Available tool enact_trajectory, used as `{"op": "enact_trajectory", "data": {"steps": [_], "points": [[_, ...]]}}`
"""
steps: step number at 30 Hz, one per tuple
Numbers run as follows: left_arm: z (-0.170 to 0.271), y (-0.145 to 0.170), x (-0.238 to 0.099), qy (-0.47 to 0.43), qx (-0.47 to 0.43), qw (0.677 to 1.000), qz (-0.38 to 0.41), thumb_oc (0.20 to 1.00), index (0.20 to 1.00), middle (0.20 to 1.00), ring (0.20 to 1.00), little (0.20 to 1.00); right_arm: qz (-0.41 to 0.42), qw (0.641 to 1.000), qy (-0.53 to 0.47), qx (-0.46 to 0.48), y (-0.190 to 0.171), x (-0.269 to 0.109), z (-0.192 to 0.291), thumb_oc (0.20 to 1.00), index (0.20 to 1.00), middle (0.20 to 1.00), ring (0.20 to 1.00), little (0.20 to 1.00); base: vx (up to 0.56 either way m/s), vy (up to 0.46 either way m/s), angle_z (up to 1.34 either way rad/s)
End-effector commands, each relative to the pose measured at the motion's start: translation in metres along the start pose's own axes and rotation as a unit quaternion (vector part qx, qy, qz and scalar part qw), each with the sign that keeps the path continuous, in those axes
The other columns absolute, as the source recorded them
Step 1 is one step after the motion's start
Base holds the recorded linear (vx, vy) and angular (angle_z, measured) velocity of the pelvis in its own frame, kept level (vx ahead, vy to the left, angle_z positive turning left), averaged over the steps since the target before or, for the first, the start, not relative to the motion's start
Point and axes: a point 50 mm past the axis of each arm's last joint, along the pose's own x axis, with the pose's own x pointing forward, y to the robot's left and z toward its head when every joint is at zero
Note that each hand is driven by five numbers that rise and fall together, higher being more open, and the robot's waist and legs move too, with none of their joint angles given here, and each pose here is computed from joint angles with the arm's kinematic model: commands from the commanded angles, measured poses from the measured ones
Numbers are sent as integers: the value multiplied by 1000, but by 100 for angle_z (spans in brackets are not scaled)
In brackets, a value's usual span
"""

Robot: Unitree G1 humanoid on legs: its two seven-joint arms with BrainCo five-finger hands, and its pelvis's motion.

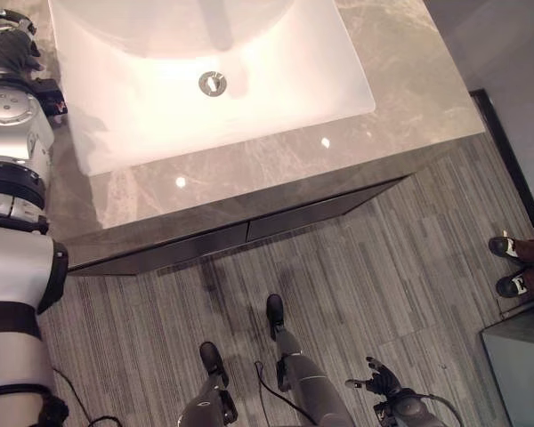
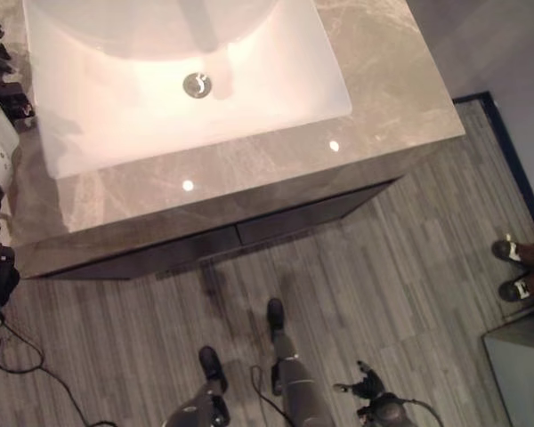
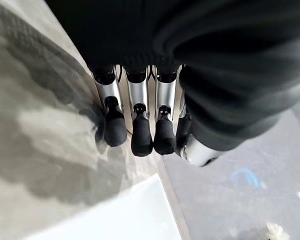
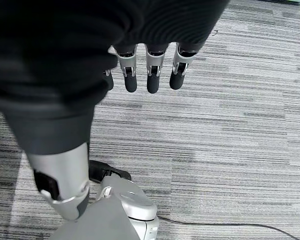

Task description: Put brush and paste in cup on sink, flatten towel.

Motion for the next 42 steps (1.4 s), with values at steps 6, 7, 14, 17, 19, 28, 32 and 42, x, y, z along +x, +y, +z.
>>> {"op": "enact_trajectory", "data": {"steps": [6, 7, 14, 17, 19, 28, 32, 42], "points": [[3, -34, -22, -77, -56, 992, -88, 200, 200, 200, 200, 200, -27, 999, 43, -20, -20, -1, -15, 1000, 1000, 1000, 1000, 1000, 0, 0, 0], [2, -34, -23, -76, -56, 992, -88, 200, 200, 200, 200, 200, -28, 998, 43, -21, -21, -1, -16, 1000, 1000, 1000, 1000, 1000, 4, -40, 9], [-31, -41, -99, -131, -78, 961, -232, 200, 200, 200, 200, 200, -26, 997, 59, -32, -20, -3, -24, 1000, 1000, 1000, 1000, 1000, 26, -20, 25], [-42, -27, -124, -134, -92, 955, -246, 200, 200, 200, 200, 200, -19, 997, 63, -35, -17, -4, -27, 1000, 1000, 1000, 1000, 1000, 77, 7, 15], [-42, -15, -136, -153, -82, 953, -248, 200, 200, 200, 200, 200, -12, 997, 65, -32, -14, -5, -29, 1000, 1000, 1000, 1000, 1000, 53, 17, 17], [-57, 17, -179, -163, -95, 957, -220, 200, 200, 200, 200, 200, 18, 998, 65, -8, 3, -6, -31, 1000, 1000, 1000, 1000, 1000, 25, 13, 7], [-68, 21, -197, -136, -118, 957, -227, 200, 200, 200, 200, 200, 23, 997, 79, -7, 4, -11, -44, 1000, 1000, 1000, 1000, 1000, 4, -62, 0], [-89, 18, -217, -83, -152, 959, -225, 200, 200, 200, 200, 200, 15, 995, 102, -7, -7, -20, -65, 1000, 1000, 1000, 1000, 1000, 1, -114, -2]]}}
